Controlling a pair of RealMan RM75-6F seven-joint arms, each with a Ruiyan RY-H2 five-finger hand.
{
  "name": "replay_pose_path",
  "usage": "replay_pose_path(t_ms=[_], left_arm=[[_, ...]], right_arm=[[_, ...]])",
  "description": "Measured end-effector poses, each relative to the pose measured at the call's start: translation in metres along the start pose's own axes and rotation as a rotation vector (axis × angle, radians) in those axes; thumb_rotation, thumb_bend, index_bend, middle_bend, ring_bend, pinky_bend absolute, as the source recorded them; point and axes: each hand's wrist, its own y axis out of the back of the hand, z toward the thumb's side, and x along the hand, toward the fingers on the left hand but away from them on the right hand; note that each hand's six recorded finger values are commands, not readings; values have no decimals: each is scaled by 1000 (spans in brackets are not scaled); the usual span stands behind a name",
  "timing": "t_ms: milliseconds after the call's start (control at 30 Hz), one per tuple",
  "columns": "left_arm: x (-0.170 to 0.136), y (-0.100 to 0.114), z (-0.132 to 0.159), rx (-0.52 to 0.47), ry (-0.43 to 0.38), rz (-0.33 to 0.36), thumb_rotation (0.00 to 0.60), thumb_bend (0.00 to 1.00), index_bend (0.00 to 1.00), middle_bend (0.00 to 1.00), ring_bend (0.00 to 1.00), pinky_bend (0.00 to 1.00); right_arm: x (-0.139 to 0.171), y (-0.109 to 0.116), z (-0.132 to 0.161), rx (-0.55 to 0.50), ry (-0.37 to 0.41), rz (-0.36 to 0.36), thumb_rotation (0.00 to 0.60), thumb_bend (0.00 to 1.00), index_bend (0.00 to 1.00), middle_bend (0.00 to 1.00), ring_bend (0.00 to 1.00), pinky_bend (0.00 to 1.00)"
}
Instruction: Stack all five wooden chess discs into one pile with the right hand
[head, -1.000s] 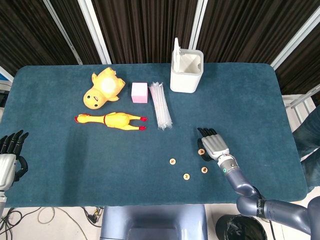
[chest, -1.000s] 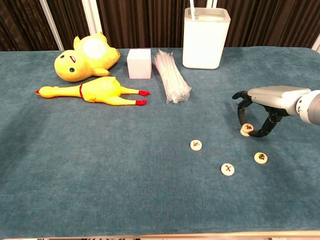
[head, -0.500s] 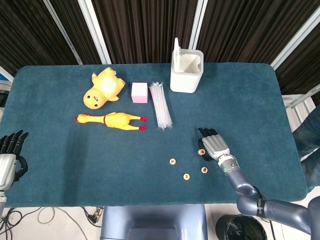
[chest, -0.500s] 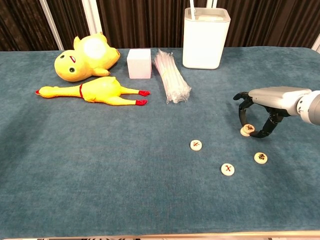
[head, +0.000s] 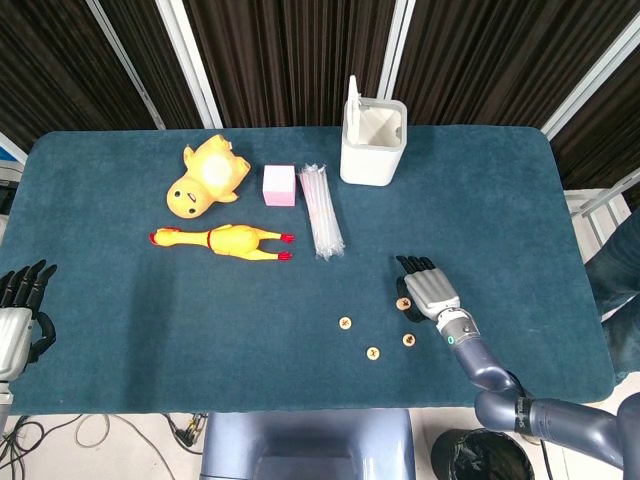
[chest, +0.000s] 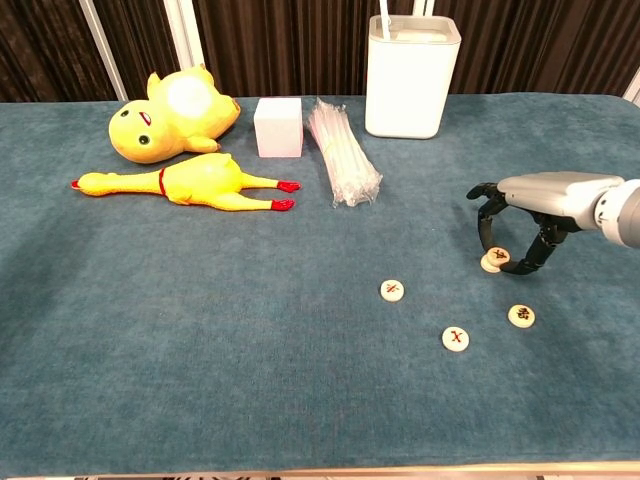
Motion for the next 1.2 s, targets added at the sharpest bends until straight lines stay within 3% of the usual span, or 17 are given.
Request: replay_pose_path(t_ms=[933, 1200], left_arm=[[0, 0, 0, 0, 1, -1, 600, 824, 74, 0, 0, 46], [0, 0, 0, 2, 1, -1, 600, 824, 74, 0, 0, 46]], right_arm=[[0, 2, 2, 0, 7, 0, 600, 384, 476, 0, 2, 89], [4, 6, 0, -3, 6, -8, 600, 384, 315, 0, 0, 89]])
